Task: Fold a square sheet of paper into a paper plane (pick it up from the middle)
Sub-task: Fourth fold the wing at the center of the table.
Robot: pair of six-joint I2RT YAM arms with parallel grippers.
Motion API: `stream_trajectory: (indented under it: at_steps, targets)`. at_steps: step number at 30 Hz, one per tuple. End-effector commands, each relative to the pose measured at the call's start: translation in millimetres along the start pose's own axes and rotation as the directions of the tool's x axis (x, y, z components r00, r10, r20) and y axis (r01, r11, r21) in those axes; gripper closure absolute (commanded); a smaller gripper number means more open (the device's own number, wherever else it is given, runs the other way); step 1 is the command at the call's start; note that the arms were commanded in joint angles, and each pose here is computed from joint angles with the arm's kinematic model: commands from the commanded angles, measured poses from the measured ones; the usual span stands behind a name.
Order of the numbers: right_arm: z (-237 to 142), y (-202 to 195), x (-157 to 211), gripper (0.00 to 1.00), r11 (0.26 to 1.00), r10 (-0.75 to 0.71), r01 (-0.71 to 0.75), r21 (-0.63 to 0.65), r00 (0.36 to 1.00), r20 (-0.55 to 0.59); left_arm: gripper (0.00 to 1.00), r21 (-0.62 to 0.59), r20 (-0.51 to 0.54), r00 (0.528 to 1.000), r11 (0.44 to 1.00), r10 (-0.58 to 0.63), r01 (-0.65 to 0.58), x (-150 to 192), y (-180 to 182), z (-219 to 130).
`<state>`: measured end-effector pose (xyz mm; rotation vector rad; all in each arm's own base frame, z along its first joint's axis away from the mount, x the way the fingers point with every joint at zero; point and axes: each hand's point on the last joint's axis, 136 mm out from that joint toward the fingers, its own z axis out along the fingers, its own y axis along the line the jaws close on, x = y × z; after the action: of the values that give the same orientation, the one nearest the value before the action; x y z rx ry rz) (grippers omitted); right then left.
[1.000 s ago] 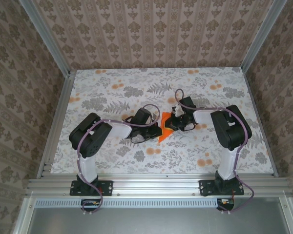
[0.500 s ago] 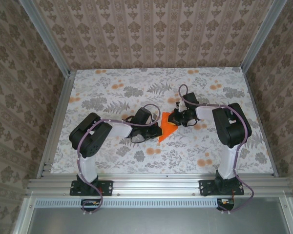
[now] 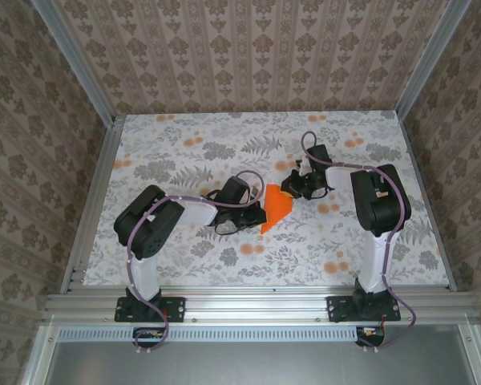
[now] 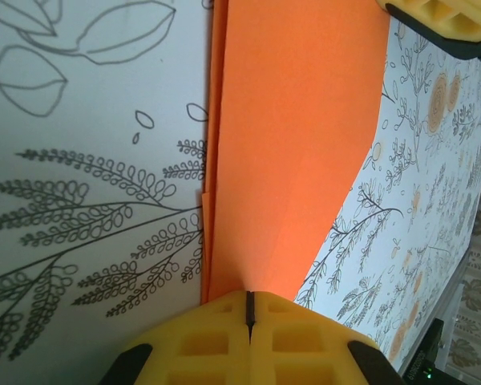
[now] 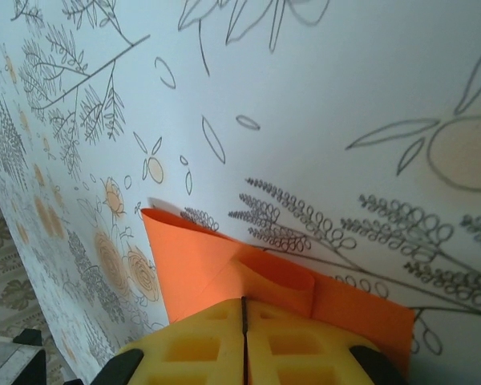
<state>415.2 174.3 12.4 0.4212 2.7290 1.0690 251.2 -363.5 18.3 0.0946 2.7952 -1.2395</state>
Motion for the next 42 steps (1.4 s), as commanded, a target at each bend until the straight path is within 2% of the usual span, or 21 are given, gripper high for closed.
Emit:
stream_trajectory:
  at_steps: [1,9,14,18,27,34,42]
  targets:
    - [-12,-52,-58,0.91,0.984,0.056,-0.089,0.157,0.977,0.205,1.0,-0.26,-0.189,0.969,0.96,-0.158,0.106,67,78,3]
    - [-30,-43,-84,0.91,0.982,0.032,-0.079,0.17,0.964,0.265,1.0,-0.255,-0.187,0.971,0.962,-0.146,0.096,66,75,2]
    - [-59,-8,-86,0.89,0.993,-0.029,-0.006,0.118,0.953,0.301,1.0,-0.235,-0.178,0.976,0.968,-0.125,0.082,59,66,1]
    - [-75,18,-54,0.85,0.997,-0.061,0.045,0.062,0.956,0.288,1.0,-0.222,-0.169,0.979,0.972,-0.11,0.071,55,60,0]
    - [-36,33,37,0.85,0.996,-0.088,0.084,0.042,0.99,0.111,1.0,-0.213,-0.163,0.982,0.975,-0.099,0.063,49,55,2]
    - [-6,27,58,0.9,0.996,-0.08,0.079,0.03,0.996,0.03,1.0,-0.218,-0.158,0.982,0.973,-0.106,0.069,48,56,3]
    - [10,15,79,0.91,0.999,-0.05,0.051,0.017,0.998,-0.044,1.0,-0.196,-0.153,0.984,0.979,-0.093,0.063,43,47,3]
